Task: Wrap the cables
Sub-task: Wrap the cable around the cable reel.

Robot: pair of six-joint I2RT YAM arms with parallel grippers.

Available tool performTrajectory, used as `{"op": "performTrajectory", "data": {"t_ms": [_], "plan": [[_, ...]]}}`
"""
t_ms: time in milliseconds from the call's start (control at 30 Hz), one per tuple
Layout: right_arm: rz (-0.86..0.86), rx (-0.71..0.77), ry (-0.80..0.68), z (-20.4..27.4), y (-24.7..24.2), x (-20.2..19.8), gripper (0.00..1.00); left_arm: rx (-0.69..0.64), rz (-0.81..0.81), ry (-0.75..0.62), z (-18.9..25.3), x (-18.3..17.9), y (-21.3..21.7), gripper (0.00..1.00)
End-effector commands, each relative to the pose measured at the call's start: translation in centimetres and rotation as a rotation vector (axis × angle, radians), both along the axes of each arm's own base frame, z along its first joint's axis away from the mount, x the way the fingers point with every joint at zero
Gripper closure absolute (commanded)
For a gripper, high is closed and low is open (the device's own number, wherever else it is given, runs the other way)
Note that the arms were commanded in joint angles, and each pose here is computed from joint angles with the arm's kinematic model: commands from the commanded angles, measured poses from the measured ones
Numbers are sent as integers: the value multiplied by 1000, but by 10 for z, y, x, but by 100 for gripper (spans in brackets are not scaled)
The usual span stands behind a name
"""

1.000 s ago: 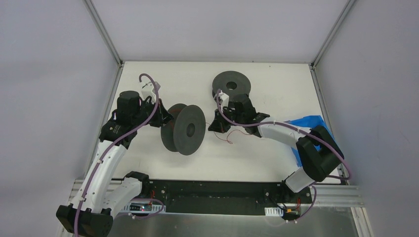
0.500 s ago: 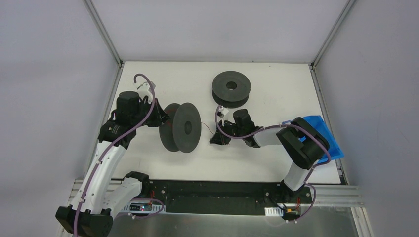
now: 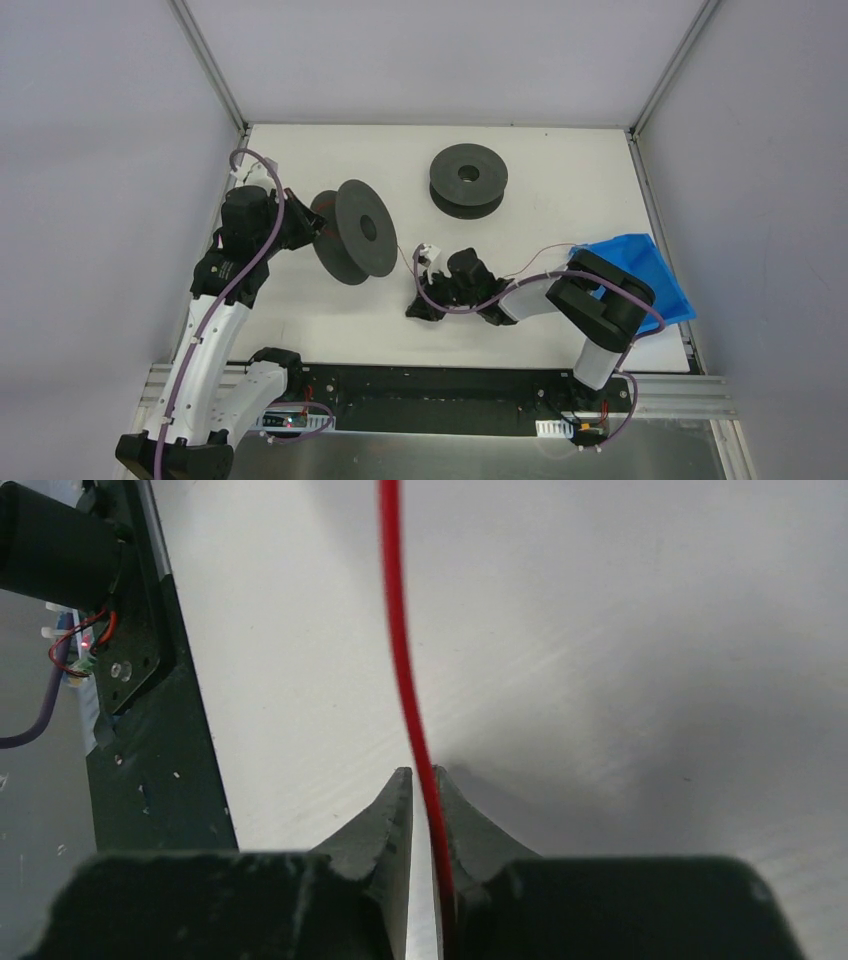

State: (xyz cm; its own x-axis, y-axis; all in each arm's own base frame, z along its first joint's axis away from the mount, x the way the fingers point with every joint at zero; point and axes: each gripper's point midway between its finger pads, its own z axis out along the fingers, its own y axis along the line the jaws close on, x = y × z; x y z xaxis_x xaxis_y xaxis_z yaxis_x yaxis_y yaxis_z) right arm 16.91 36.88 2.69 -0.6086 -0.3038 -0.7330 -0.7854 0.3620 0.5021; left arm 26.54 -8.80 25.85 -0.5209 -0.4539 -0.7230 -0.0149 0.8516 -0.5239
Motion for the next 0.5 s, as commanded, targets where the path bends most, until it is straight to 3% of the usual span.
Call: {"op": "performTrajectory", "data": {"t_ms": [0, 467], "plan": [[-5, 44, -20, 4, 19, -9, 87, -131, 119, -162, 59, 15, 9, 100], [-27, 7, -34, -1, 13, -54, 90, -167, 381, -164, 59, 24, 47, 100]]}}
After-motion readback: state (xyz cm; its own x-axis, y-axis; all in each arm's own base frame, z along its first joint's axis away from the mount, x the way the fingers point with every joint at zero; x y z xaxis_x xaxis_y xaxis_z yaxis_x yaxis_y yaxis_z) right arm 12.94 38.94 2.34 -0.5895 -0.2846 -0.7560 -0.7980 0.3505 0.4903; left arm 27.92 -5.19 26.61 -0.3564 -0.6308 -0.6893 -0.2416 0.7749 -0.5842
